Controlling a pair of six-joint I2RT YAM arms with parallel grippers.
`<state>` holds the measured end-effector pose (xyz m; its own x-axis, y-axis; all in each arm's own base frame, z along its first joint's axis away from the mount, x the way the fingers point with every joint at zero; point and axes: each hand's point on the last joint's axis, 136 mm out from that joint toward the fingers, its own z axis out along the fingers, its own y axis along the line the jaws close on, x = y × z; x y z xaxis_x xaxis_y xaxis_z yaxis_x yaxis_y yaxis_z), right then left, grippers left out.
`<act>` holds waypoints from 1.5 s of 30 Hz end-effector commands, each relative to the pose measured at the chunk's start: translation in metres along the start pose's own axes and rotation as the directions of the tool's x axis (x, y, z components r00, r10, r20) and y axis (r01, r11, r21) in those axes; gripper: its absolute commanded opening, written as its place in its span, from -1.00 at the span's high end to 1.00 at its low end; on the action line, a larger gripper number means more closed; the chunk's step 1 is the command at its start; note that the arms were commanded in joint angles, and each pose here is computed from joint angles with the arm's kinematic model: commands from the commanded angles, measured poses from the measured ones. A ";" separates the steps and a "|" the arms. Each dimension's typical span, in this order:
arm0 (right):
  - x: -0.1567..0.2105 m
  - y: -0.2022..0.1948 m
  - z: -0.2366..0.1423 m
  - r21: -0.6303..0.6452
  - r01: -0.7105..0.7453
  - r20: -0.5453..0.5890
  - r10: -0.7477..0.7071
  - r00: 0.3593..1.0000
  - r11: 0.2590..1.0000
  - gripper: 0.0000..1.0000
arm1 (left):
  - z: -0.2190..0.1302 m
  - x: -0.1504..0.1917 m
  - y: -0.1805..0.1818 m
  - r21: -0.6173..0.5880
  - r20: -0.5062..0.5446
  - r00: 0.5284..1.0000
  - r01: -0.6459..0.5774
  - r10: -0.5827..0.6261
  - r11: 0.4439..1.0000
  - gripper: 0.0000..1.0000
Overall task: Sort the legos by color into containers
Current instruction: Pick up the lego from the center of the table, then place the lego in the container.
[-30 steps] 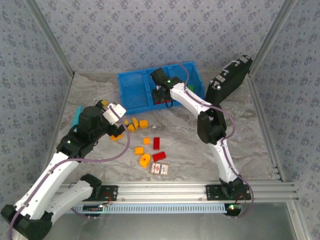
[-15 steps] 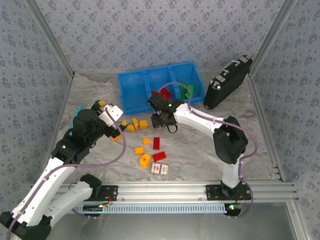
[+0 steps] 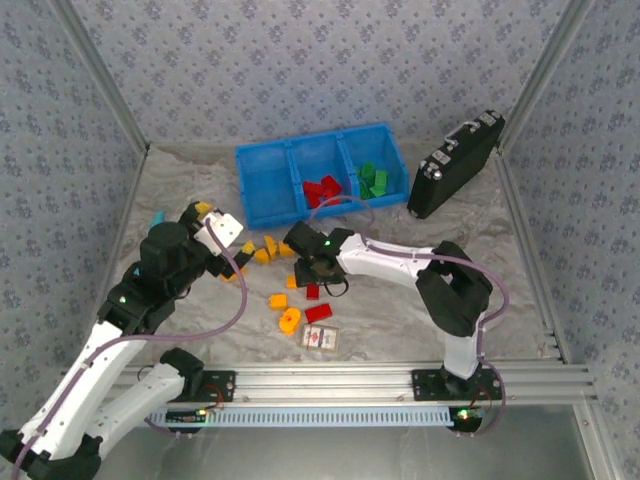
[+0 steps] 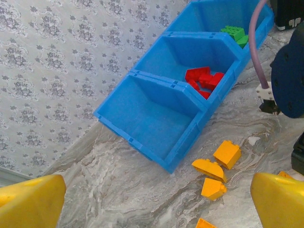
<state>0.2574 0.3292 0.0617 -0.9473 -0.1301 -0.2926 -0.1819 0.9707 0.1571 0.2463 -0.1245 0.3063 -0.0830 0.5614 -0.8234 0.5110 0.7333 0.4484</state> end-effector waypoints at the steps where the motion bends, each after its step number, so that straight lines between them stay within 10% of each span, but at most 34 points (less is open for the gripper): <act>1: 0.012 -0.005 0.013 0.025 -0.037 -0.025 0.038 0.999 0.999 -0.25 | -0.004 0.001 -0.004 0.016 0.010 1.000 0.011 -0.012 1.000 -1.00; 25: 0.010 -0.025 0.025 0.118 0.047 -0.057 -0.040 0.998 0.992 0.54 | -0.001 0.004 -0.006 0.013 0.007 1.000 0.001 -0.001 1.000 -1.00; 45: -0.253 -0.049 -0.015 0.103 0.131 0.311 -0.157 0.937 0.986 0.58 | 0.005 0.004 -0.001 0.008 -0.044 0.997 -0.060 0.060 0.998 -1.00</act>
<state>0.4861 0.3178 0.1562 -0.7770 -0.1477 -0.6119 -0.2466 0.9658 0.0800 0.2525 -0.1295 0.2825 -0.1184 0.6157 -0.7790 0.5467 0.6953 0.4665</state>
